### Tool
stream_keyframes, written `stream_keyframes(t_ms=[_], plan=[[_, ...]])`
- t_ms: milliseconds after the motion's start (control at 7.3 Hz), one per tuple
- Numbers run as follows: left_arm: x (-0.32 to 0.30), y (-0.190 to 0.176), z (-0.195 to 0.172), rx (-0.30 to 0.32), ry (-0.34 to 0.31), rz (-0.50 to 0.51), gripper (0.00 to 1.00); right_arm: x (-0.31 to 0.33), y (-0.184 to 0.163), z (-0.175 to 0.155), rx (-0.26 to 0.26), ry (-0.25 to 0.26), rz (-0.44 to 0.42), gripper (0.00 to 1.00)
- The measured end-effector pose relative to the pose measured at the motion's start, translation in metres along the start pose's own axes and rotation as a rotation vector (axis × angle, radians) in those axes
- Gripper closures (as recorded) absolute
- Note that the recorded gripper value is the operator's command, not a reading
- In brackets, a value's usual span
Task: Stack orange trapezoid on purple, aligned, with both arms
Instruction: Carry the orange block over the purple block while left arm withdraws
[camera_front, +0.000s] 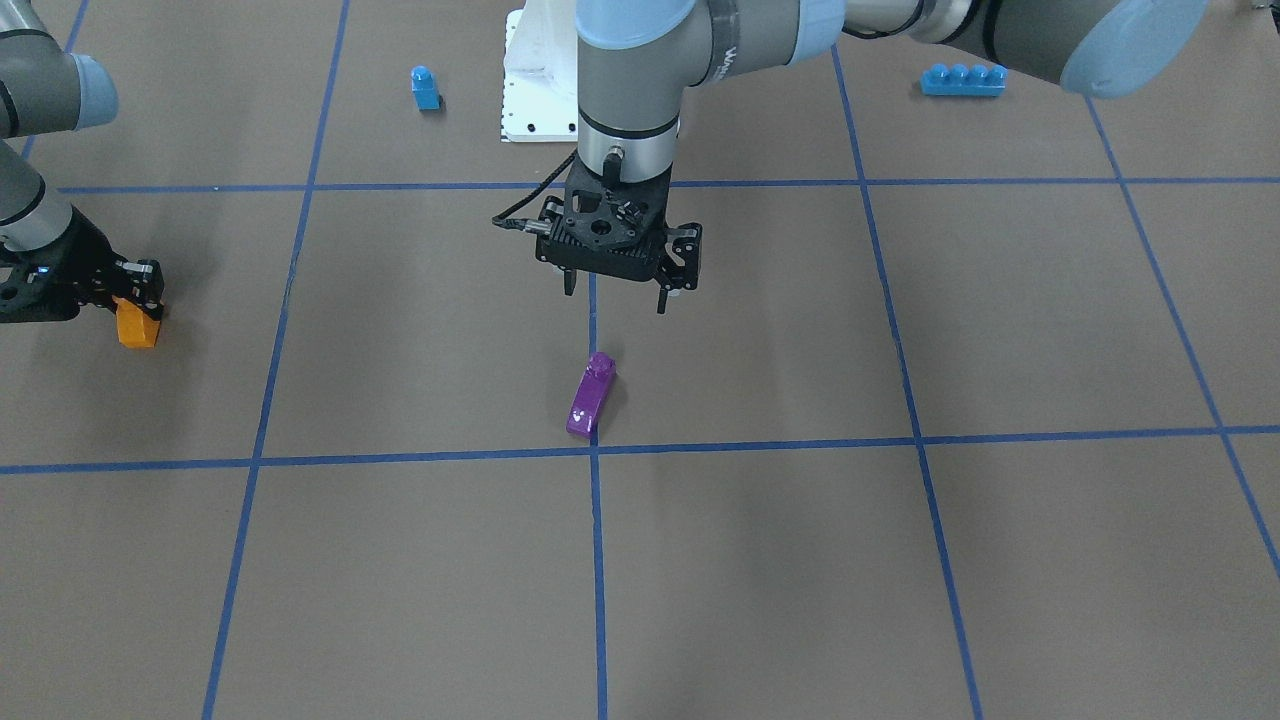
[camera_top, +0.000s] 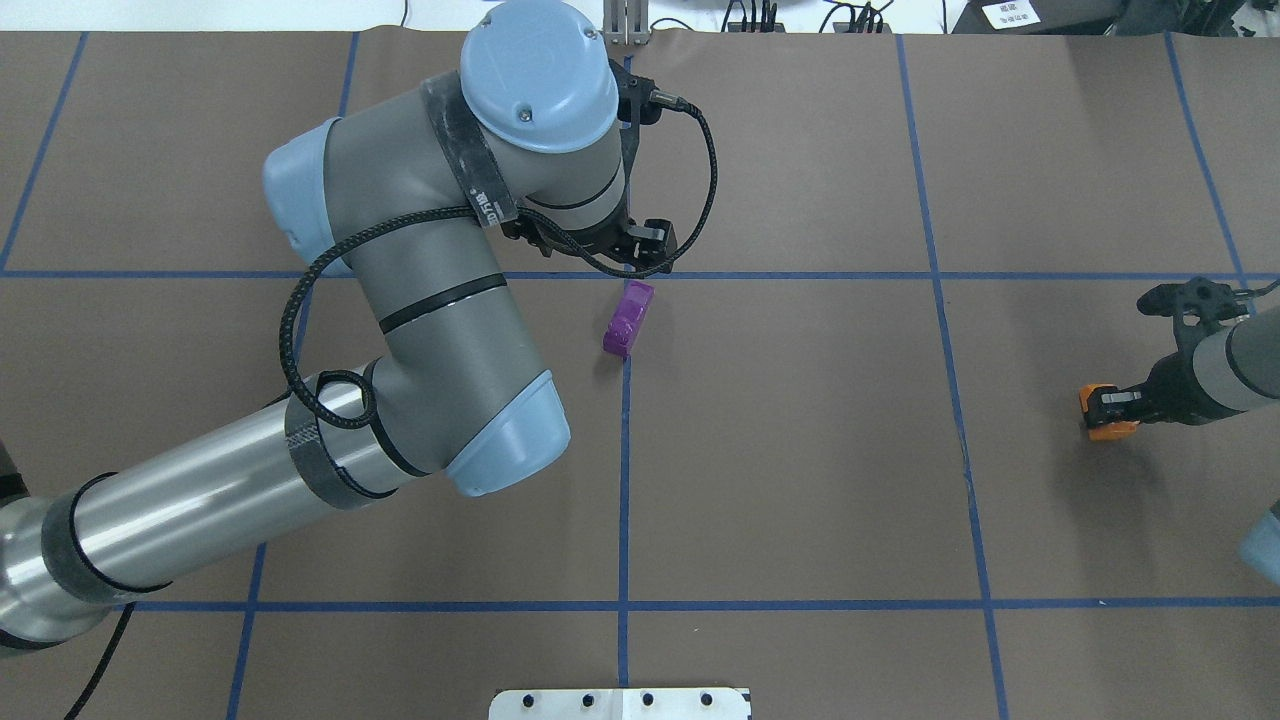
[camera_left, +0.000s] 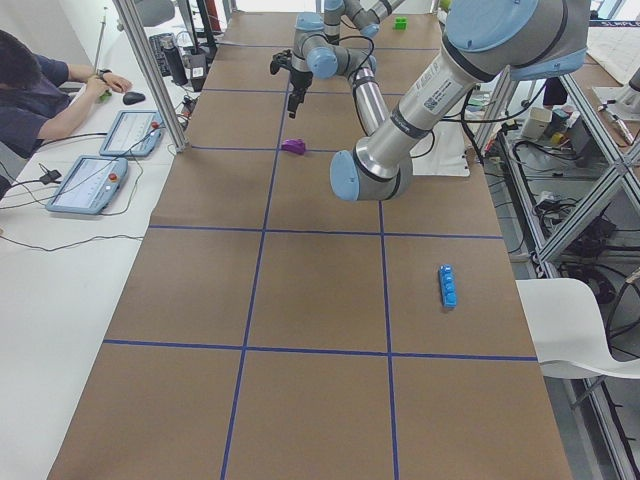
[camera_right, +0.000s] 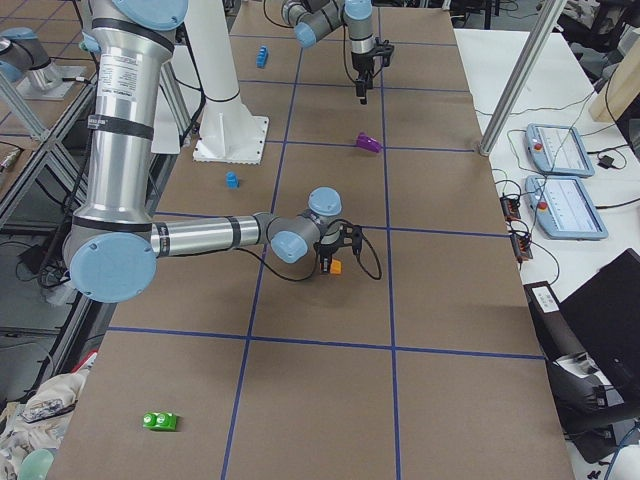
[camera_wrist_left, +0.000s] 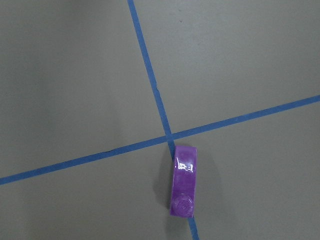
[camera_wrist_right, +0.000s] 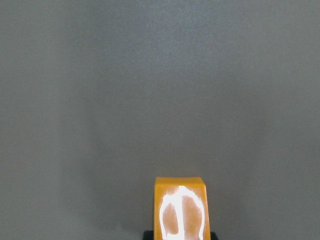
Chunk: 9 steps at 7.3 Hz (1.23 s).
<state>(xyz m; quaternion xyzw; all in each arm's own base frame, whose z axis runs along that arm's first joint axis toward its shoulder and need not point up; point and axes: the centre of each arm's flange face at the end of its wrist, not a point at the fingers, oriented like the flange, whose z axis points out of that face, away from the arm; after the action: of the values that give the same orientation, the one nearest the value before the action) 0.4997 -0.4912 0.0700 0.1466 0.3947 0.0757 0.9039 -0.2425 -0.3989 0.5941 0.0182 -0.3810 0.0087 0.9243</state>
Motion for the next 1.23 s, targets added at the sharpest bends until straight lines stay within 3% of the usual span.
stream_keyframes(t_ms=[274,548,821,1095,1232], plan=[[-0.004,-0.003,-0.002,0.003,-0.003,-0.004,0.0,-0.02,-0.003,-0.017,-0.012,-0.05,-0.011,1.0],[-0.036,-0.008,-0.001,-0.034,0.006,-0.032,0.0,-0.064,-0.043,-0.057,-0.024,-0.128,0.022,1.0],[-0.114,-0.005,-0.001,-0.07,0.003,-0.029,0.0,-0.132,-0.094,-0.099,0.005,-0.183,0.059,1.0],[-0.224,0.001,0.0,-0.102,-0.03,0.003,0.0,-0.21,-0.119,-0.124,0.025,-0.23,0.104,1.0],[-0.285,0.006,-0.003,-0.12,-0.045,0.021,0.0,-0.26,-0.126,-0.133,0.024,-0.226,0.144,1.0]])
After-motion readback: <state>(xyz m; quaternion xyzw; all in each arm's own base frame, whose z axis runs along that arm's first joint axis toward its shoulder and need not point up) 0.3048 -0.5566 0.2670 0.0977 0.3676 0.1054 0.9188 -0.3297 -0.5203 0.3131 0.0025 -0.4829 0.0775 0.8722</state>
